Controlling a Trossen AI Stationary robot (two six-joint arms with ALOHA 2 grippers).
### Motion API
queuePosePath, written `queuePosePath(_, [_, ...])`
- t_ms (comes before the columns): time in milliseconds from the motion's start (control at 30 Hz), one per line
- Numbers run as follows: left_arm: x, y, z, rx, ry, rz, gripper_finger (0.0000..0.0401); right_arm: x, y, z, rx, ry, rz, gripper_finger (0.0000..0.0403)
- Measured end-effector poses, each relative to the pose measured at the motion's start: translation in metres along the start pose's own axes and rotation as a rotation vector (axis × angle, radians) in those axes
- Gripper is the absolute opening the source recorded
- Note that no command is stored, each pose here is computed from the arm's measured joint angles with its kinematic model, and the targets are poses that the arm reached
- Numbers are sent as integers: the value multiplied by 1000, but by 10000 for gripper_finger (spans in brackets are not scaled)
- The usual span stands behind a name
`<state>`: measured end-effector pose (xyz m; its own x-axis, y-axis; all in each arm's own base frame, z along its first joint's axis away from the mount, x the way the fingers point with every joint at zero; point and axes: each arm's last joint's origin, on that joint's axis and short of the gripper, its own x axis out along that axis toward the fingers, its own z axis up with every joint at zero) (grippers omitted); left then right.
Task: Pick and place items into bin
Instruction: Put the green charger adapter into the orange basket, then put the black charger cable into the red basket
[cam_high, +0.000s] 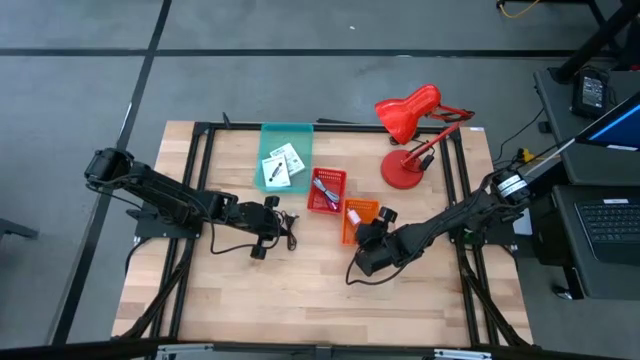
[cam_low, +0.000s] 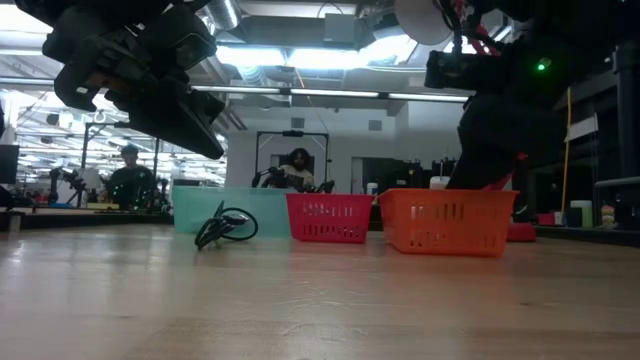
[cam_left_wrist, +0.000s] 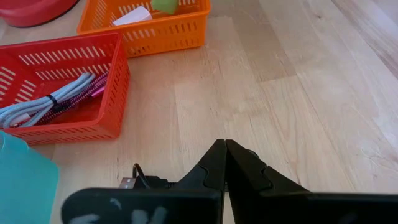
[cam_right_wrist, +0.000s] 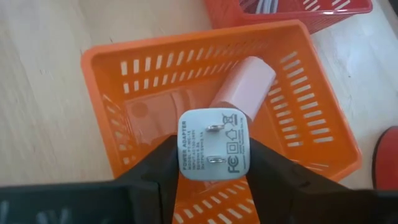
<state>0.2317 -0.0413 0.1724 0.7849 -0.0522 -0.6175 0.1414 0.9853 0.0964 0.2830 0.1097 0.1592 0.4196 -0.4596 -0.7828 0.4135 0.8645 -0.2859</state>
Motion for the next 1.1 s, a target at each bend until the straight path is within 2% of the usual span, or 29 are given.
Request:
queuePosePath(267, [0,0,0,0,0,0,6,0,-1,0,0,0,-2,175])
queuePosePath(467, [0,0,0,0,0,0,6,0,0,0,-24,-1,-2,173])
queuePosePath(700, [0,0,0,0,0,0,6,-20,-4,17,-52,-62,43,131])
queuePosePath(867, [0,0,0,0,0,-3,6,-40,-6,27,-67,-124,92,83])
queuePosePath(1100, [0,0,0,0,5,-10,6,-61,-8,25,-62,-171,142,11])
